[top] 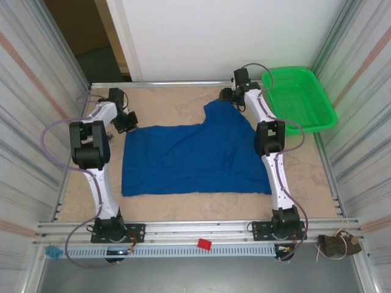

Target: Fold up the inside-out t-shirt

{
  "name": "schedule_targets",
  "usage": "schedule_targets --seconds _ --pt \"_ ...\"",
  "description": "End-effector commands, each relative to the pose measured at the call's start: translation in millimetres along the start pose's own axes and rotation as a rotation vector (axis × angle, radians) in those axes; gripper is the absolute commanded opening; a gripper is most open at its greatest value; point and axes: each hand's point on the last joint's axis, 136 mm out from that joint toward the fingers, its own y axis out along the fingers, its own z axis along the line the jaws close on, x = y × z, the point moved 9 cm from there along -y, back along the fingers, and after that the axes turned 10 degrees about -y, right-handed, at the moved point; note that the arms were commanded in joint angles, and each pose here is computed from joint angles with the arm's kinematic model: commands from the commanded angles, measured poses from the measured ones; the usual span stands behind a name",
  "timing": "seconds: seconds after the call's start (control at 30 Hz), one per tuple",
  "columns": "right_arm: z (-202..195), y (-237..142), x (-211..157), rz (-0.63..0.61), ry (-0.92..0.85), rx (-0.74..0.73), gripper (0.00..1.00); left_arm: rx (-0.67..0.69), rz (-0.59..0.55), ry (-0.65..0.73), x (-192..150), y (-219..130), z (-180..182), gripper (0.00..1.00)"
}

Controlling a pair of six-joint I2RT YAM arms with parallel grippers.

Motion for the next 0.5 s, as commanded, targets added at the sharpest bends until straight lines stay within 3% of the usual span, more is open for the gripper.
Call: schedule_targets --seconds 0.0,0.17,0.37,0.47 --pt "4 12 11 -0.085 0.070 0.082 0.65 -0.020 0.012 -0.018 -2 2 4 0.00" --pt "19 17 13 -0.109 0.066 0.138 0.54 -0.035 0.009 -0.027 -3 1 5 0.00" --pt "18 20 12 -0.106 0.098 0.135 0.67 -0.065 0.008 -0.044 -1 0 4 0.00" --pt "18 23 7 -0.081 0.119 0.169 0.54 -0.072 0.003 -0.043 0 -2 3 0.00"
